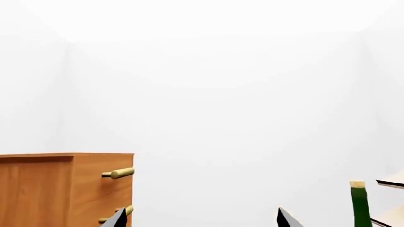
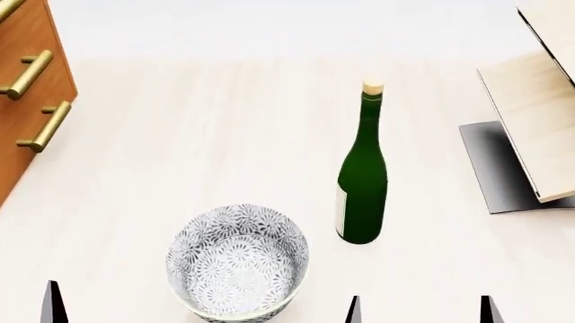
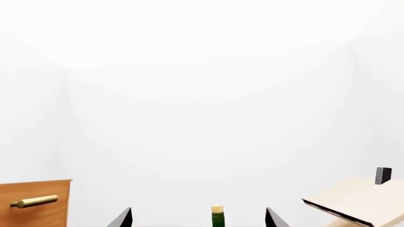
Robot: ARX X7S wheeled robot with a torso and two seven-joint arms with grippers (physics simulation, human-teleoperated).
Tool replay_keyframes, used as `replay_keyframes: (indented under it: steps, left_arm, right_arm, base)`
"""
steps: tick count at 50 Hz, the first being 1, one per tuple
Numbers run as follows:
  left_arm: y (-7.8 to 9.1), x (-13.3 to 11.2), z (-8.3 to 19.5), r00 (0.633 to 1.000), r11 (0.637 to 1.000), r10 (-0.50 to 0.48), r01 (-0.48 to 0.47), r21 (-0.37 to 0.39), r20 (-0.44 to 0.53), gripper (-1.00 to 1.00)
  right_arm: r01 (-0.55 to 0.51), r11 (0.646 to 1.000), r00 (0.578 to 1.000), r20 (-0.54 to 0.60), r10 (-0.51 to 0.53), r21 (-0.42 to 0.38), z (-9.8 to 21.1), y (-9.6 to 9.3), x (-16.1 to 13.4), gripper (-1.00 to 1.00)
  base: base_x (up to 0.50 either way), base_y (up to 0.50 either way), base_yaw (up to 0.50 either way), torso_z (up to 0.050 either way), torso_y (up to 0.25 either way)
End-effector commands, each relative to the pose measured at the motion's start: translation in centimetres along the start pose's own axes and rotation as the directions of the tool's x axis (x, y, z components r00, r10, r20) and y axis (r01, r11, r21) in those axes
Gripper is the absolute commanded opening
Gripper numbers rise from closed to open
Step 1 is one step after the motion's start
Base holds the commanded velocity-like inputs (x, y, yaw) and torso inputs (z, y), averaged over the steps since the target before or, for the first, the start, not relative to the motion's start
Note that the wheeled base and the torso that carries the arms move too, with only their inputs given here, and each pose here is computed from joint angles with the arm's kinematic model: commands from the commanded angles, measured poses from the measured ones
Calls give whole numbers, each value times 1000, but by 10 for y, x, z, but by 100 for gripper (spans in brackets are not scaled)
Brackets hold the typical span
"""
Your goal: Put the wine bottle on the wine rack.
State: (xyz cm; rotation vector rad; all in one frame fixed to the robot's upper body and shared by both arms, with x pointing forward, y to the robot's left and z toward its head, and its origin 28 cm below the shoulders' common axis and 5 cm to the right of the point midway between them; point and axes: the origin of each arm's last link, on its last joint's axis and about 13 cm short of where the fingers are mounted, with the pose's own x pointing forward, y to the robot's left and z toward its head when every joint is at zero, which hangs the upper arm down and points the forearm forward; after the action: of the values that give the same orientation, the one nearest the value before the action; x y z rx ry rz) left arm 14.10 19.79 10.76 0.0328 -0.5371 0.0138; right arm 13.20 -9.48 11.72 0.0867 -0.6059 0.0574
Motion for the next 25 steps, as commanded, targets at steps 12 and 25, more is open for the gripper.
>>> replay_keyframes:
  steps: [12, 25]
  left_arm:
    - [0, 0, 1, 1000, 1000, 0, 0, -2, -1, 100]
    - [0, 1, 0, 1000, 1000, 3, -3, 0, 0, 100]
  right_arm:
    - [-1, 1000, 1000, -6, 1, -19, -4, 1, 1, 100]
    - [-4, 1000, 1000, -8, 4, -21, -4, 1, 0, 100]
  base:
    - [191, 0, 0, 0, 0]
    - [193, 0, 0, 0, 0]
